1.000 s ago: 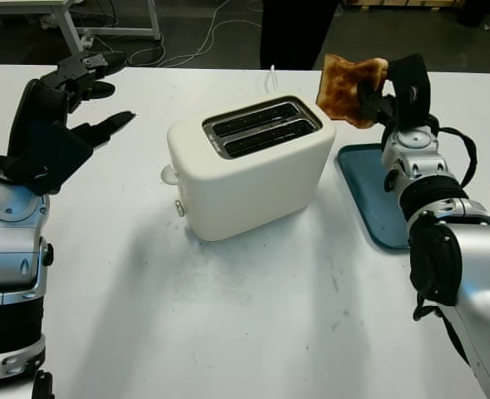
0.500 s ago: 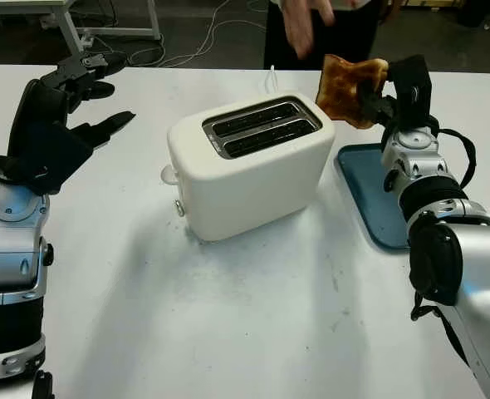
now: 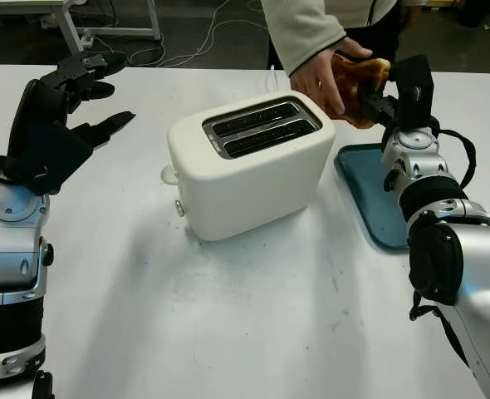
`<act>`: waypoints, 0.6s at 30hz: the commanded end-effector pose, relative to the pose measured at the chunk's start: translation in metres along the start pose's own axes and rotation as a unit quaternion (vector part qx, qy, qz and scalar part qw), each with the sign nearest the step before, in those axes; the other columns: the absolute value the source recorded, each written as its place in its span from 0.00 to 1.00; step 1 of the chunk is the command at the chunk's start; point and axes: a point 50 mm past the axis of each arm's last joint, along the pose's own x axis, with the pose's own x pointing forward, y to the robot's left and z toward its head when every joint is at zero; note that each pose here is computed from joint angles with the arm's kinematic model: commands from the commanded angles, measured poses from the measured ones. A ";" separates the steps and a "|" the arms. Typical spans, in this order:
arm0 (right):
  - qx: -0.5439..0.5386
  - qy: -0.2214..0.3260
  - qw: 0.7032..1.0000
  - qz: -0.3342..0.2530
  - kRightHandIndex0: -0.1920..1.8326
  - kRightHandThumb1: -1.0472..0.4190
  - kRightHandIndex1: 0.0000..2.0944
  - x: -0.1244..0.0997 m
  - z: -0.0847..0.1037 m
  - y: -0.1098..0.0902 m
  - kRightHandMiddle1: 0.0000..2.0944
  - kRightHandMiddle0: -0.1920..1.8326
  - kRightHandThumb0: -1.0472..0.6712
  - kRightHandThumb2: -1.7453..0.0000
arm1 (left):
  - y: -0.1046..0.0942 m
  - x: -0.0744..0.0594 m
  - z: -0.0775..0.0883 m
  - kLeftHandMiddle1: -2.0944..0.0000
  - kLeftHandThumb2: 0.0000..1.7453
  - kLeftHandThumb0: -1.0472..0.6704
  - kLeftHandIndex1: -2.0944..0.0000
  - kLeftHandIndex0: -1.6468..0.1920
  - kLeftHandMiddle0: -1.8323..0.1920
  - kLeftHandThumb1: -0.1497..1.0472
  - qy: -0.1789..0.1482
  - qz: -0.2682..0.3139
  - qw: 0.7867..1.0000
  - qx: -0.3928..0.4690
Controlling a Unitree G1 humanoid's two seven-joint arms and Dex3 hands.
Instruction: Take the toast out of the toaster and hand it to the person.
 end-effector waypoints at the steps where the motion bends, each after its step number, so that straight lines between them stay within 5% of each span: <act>1: 0.009 -0.006 1.000 0.002 0.41 0.09 0.83 0.000 0.002 0.002 0.83 0.24 0.57 0.78 | 0.001 -0.001 -0.001 0.57 0.04 0.49 0.85 0.67 0.83 0.89 0.005 0.004 1.000 0.003; 18: 0.023 -0.016 0.999 0.020 0.44 0.09 0.83 0.000 0.007 0.004 0.83 0.24 0.56 0.76 | 0.000 0.000 0.000 0.57 0.04 0.46 0.84 0.67 0.82 0.89 0.001 0.004 1.000 0.009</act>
